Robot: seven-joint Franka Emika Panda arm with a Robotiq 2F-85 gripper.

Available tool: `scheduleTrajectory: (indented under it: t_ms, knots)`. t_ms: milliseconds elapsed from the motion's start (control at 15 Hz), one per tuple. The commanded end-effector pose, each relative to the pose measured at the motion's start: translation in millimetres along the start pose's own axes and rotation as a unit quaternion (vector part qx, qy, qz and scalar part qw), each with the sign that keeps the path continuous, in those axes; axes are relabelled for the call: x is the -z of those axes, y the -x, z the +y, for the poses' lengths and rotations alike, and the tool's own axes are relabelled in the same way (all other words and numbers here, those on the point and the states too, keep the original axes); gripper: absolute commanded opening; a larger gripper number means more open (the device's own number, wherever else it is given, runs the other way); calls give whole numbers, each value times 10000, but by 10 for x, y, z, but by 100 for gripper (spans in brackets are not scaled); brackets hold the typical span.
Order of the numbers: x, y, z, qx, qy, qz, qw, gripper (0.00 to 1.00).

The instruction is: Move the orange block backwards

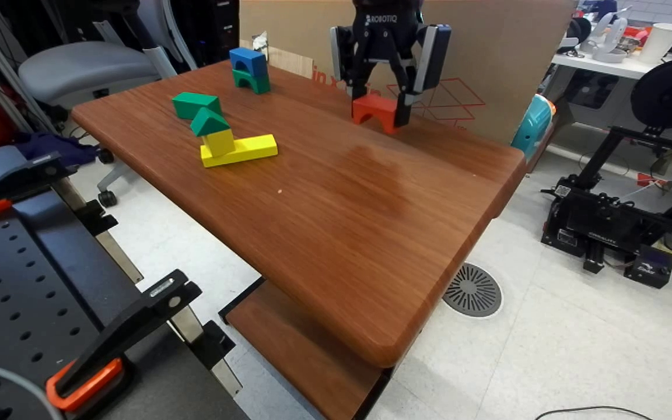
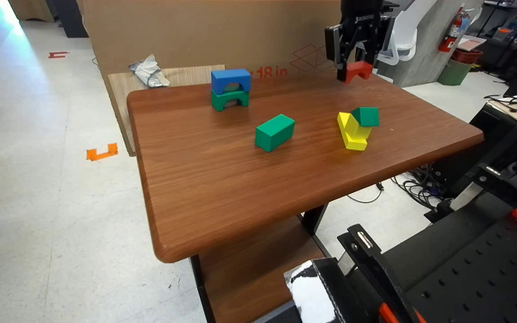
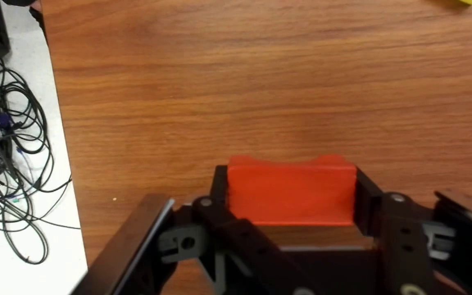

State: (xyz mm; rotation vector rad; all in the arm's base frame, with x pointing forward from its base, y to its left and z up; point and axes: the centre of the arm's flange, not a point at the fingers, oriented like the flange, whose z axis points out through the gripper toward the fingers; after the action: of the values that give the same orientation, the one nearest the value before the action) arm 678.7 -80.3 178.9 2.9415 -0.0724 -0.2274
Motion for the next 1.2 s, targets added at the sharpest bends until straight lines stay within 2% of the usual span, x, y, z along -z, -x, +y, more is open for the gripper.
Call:
scheduleTrajectory:
  t_ms: [0,333,400,600,733,1133]
  knots:
    - [-110,-304,11,180,47,-155,9997,43]
    - [-213,-414,-71,387,77,-300,9988,43]
    - [-230,-409,-83,421,104,-332,9985,92]
    - [-231,-388,-87,480,125,-334,9982,100]
    - [-151,-305,-79,475,120,-272,9984,100]
    - [589,354,27,333,-48,188,9993,100]
